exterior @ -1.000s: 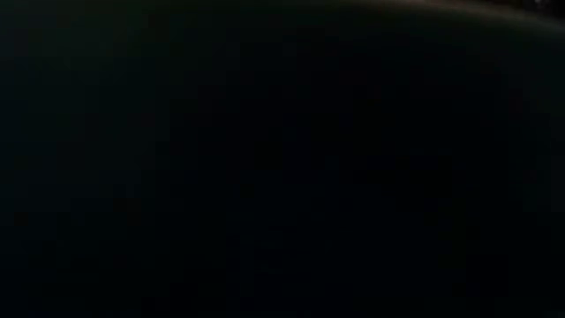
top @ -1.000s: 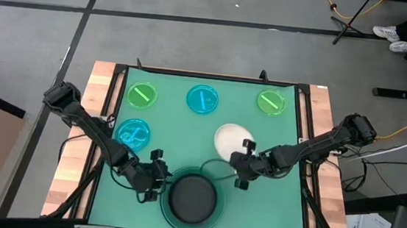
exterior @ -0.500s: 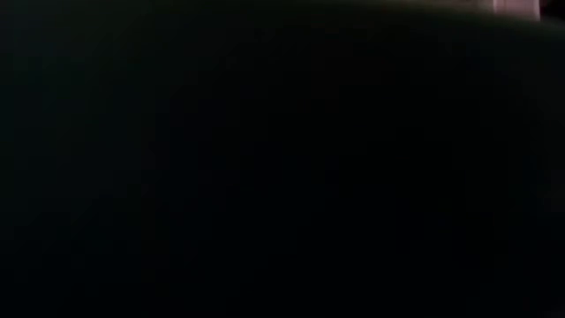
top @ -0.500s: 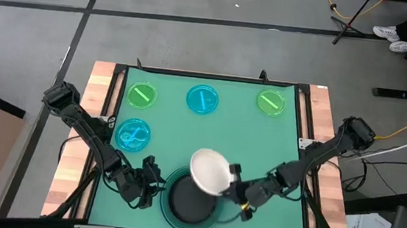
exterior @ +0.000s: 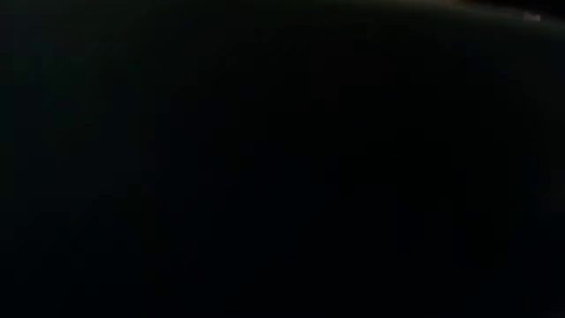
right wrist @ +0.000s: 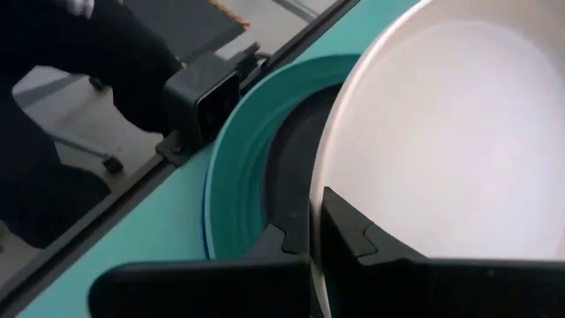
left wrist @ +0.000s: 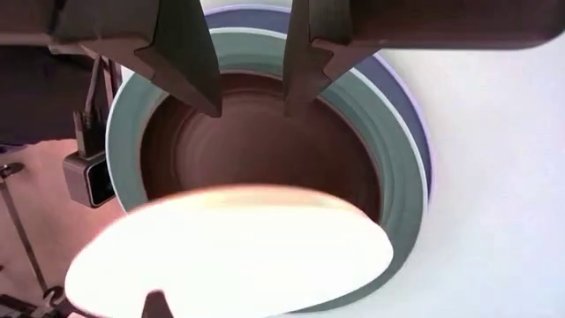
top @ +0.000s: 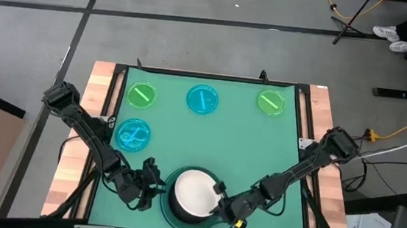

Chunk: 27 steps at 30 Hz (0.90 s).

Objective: Stack plastic plates
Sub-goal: Stack the white plate on top of the black plate, then stack the right green plate on top of the white plate

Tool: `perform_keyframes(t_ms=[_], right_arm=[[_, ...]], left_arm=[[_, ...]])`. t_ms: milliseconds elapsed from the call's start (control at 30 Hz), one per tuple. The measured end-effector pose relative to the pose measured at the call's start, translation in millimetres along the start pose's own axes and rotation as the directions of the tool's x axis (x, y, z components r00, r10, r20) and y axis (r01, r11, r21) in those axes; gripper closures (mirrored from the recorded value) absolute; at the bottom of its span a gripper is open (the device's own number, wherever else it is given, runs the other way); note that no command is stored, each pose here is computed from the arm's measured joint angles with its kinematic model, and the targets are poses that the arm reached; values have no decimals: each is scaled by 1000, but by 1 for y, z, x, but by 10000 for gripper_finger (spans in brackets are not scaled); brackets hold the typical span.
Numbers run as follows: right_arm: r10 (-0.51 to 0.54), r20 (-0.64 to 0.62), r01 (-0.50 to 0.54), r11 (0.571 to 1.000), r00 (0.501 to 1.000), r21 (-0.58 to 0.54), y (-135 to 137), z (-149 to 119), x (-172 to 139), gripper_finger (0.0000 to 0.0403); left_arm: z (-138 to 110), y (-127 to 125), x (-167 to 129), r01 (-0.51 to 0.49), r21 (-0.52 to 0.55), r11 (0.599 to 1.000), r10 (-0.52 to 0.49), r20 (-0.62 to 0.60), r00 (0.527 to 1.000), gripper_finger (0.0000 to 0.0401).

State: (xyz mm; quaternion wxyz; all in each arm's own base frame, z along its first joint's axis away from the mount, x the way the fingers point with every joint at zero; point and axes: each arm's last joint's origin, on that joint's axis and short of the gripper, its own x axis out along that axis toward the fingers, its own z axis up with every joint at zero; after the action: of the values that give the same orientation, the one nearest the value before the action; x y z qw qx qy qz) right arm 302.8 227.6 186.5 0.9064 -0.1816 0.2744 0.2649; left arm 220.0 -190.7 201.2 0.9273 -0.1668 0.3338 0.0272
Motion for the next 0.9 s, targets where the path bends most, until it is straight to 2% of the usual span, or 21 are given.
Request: perform_keyframes(t_ms=[267,633,733,900], right_arm=[[20,-17,-20,1000,1000,-7,2,-2,14,402],[3,-34,-3,1000,999,6,-3,-5,15,399],[2,-49,-2,1000,999,7,-3,-6,15,374],[2,-48,-2,1000,999,9,-3,-6,15,306]], left_arm=[[0,0,0,-6,0,1000,6,6,1000,286],[1,1,0,-14,2,1000,14,16,1000,287],[1,1,0,-14,3,1000,14,16,1000,286],[1,1,0,-14,2,1000,14,16,1000,286]])
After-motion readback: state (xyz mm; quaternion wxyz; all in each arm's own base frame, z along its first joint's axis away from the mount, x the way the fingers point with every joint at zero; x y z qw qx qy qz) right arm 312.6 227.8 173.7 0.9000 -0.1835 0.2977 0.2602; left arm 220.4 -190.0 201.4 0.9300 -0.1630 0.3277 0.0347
